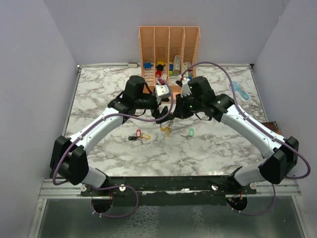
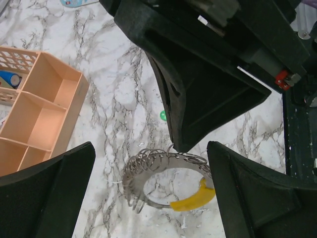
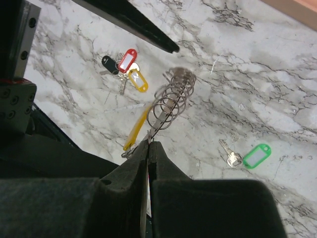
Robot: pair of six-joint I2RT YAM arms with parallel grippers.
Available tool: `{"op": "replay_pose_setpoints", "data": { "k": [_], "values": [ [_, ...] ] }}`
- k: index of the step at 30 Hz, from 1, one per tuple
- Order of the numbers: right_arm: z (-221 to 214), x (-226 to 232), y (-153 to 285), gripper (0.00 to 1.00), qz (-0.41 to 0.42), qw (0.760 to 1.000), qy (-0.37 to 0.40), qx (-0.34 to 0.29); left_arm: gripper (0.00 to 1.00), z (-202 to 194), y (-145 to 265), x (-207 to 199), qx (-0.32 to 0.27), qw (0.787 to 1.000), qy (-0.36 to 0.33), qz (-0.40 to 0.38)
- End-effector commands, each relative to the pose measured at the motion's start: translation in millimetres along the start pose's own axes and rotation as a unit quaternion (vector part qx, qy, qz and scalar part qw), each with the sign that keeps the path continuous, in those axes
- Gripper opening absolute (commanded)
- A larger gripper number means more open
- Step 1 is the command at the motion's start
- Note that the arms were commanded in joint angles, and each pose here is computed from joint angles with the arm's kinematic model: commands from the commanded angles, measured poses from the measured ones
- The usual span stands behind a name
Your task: Put the keys on the keyring
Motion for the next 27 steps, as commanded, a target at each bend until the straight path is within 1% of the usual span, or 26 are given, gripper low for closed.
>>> {"op": "replay_pose_setpoints", "data": {
  "k": [1, 5, 9, 13, 15, 18, 25, 27],
  "values": [
    [13, 11, 8, 0.02, 0.008, 1.000, 0.008, -0.019, 0.99, 8, -3, -4, 0.002, 1.000, 0.007, -0.026],
    [18, 16, 10, 0.02, 0.013, 0.999, 0.009, -0.029, 0.99, -1, -4, -5, 0.016, 0.999, 0.008, -0.032],
    [20, 20, 10, 0.02, 0.020, 0.999, 0.009, -0.034, 0.99, -4, -7, -16, 0.016, 0.996, 0.019, -0.080],
    [23, 24, 11, 0.02, 0.029, 0.999, 0.009, -0.043, 0.99, -7, -10, -23, 0.024, 0.995, 0.020, -0.097],
    [24, 24, 14, 0.02, 0.030, 0.998, 0.011, -0.048, 0.95, -11, -9, -23, 0.032, 0.995, 0.010, -0.099],
    [25, 26, 19, 0.02, 0.034, 0.998, 0.013, -0.056, 0.84, -14, -7, -23, 0.041, 0.994, -0.006, -0.098],
    [18, 26, 27, 0.02, 0.036, 0.997, 0.016, -0.066, 0.80, -14, -2, -24, 0.054, 0.994, -0.022, -0.090],
    [18, 27, 29, 0.02, 0.041, 0.997, 0.017, -0.066, 0.76, -14, 0, -25, 0.058, 0.994, -0.023, -0.091]
  ]
}}
Point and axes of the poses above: each gripper's point midway between its finger pads, its own y axis back along the fingers, its own x axis along the line the jaws close on, z = x × y, the point moved 10 cm from there along y, back along the fingers, and after that the axes turned 6 degrees about y, right-handed, at the moved point
